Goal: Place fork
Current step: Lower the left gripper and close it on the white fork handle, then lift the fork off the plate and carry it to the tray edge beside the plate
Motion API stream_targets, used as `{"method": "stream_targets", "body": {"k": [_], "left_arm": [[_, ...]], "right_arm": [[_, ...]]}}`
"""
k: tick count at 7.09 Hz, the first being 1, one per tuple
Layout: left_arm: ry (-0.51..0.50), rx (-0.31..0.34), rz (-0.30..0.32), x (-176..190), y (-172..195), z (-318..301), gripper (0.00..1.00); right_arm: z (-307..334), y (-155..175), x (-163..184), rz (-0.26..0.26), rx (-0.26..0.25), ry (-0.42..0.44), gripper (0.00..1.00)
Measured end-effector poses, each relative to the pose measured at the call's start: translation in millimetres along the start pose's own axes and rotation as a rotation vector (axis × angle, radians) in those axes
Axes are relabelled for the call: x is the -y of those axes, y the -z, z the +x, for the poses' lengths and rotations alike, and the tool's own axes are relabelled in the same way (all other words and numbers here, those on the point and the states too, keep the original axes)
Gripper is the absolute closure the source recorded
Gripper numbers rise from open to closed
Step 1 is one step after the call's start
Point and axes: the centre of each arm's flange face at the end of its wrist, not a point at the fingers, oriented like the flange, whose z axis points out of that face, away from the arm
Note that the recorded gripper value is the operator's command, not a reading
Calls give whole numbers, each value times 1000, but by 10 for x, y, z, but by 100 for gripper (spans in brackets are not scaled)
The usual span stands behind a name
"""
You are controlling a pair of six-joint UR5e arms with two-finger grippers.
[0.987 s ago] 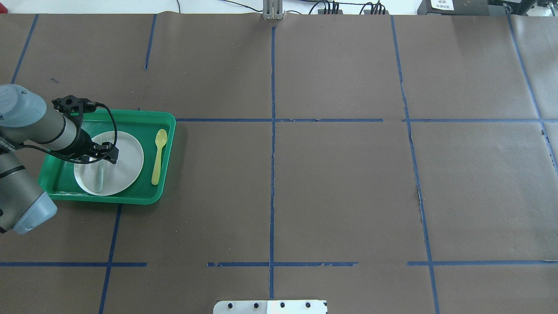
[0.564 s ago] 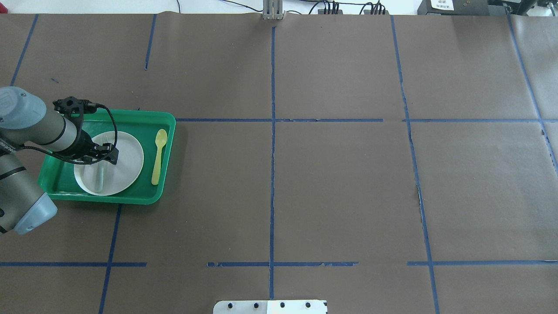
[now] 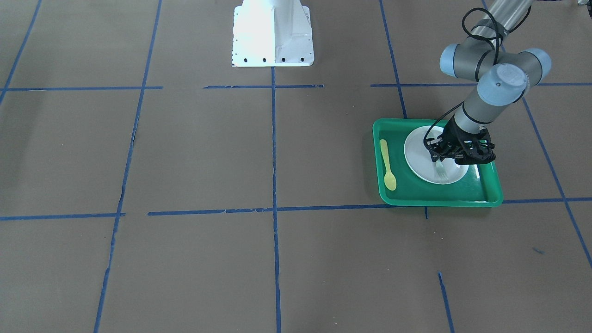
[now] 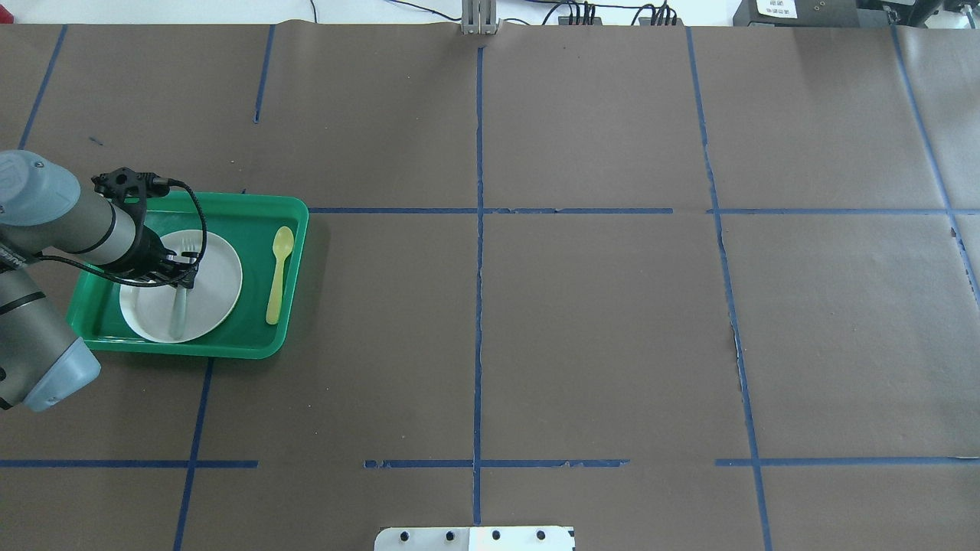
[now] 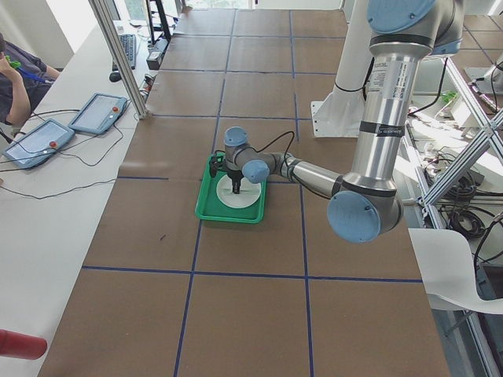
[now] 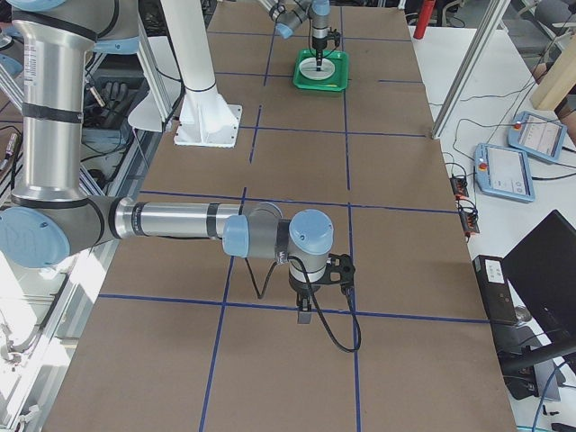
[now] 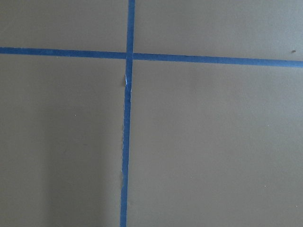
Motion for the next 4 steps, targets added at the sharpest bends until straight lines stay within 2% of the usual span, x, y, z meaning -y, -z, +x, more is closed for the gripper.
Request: {"method": "stream_targets", "body": {"k": [2, 4], "left_arm": [[-2, -7, 4, -2, 53, 30, 100], [-18, -24, 18, -59, 312, 116, 100]], "right_arm": [[0, 0, 0, 0, 0, 0, 0], [0, 0, 0, 0, 0, 0, 0]]}}
